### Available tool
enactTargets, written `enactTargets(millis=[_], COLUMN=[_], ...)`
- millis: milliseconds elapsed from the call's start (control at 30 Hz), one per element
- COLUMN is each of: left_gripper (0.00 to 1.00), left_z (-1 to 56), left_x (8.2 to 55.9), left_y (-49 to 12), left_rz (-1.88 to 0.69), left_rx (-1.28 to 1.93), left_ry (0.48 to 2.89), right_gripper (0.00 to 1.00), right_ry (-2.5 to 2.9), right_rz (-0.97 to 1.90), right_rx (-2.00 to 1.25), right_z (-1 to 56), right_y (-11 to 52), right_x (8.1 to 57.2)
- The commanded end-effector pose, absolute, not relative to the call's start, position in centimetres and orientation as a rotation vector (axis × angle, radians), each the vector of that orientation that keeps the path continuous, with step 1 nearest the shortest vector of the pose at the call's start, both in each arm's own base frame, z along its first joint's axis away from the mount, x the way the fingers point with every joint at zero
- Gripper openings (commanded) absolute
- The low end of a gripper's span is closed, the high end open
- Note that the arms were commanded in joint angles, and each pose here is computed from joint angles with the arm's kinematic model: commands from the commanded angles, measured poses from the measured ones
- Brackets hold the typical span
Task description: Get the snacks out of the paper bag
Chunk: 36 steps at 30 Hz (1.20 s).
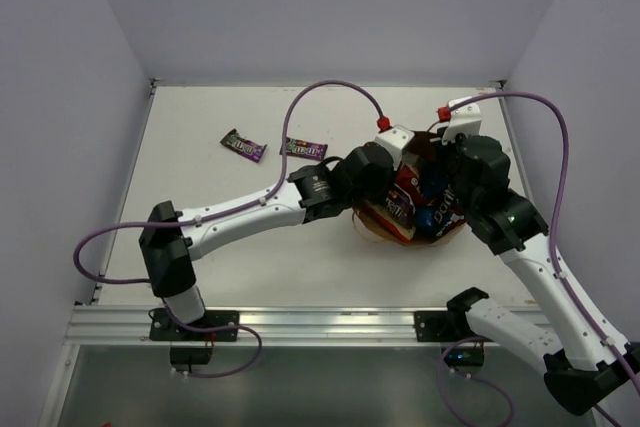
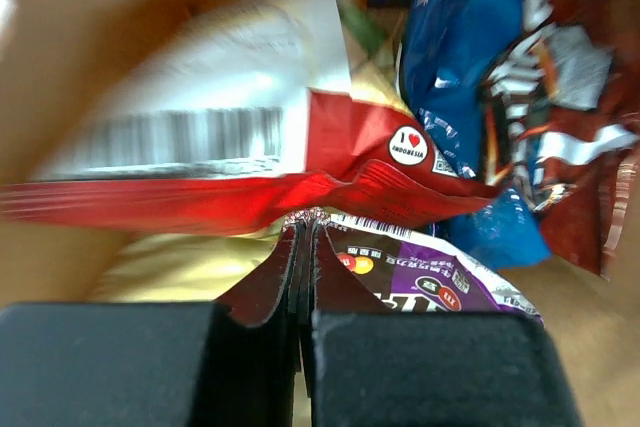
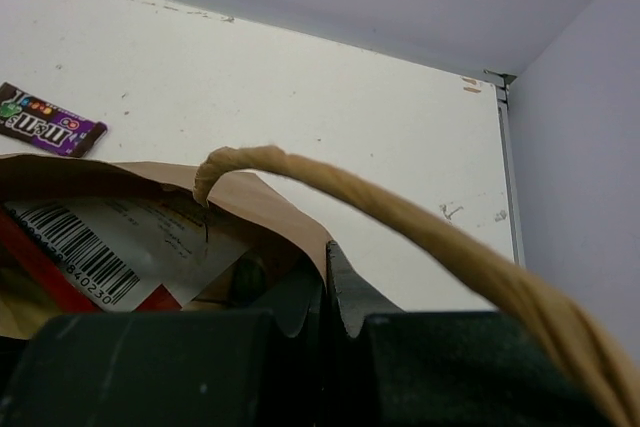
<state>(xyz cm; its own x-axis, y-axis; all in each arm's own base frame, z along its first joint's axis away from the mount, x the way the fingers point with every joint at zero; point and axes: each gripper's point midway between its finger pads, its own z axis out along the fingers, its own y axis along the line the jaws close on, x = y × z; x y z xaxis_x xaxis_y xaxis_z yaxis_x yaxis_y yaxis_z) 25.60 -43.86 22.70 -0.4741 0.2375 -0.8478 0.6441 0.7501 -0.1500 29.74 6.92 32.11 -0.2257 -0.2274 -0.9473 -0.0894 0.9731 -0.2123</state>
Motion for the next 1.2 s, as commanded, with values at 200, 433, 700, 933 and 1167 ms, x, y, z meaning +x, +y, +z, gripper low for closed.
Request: enactTargets(millis=[200, 433, 700, 933, 1167], left_gripper=[0.00, 0.00, 0.00, 0.00, 0.78], left_z=[40.2, 39.7, 25.0, 13.3, 15.5], left_x=[26.9, 32.1, 35.6, 37.1, 37.5], left_y=[-35.2, -19.3, -8.1, -2.0, -3.2], left_rz=[-0.591, -0.265, -0.084, -0.020, -0.181], left_rx=[0.371, 0.014, -0.203, -0.409, -0.414], left_ry=[1.753, 1.820, 2.075, 2.284, 2.229], right_gripper=[0.00, 0.00, 0.00, 0.00, 0.00], right_ry=[1.707, 1.717, 1.727, 1.738, 1.744], right_rz=[-0.177, -0.204, -0.205, -0.188, -0.183], right_rx=[-0.107, -0.085, -0.088, -0.106, -0.116], right_z=[34.6, 34.4, 34.3, 33.8, 33.7], right_y=[5.6, 5.1, 5.3, 5.7, 5.9], right_x=[30.3, 30.5, 30.7, 30.7, 30.7])
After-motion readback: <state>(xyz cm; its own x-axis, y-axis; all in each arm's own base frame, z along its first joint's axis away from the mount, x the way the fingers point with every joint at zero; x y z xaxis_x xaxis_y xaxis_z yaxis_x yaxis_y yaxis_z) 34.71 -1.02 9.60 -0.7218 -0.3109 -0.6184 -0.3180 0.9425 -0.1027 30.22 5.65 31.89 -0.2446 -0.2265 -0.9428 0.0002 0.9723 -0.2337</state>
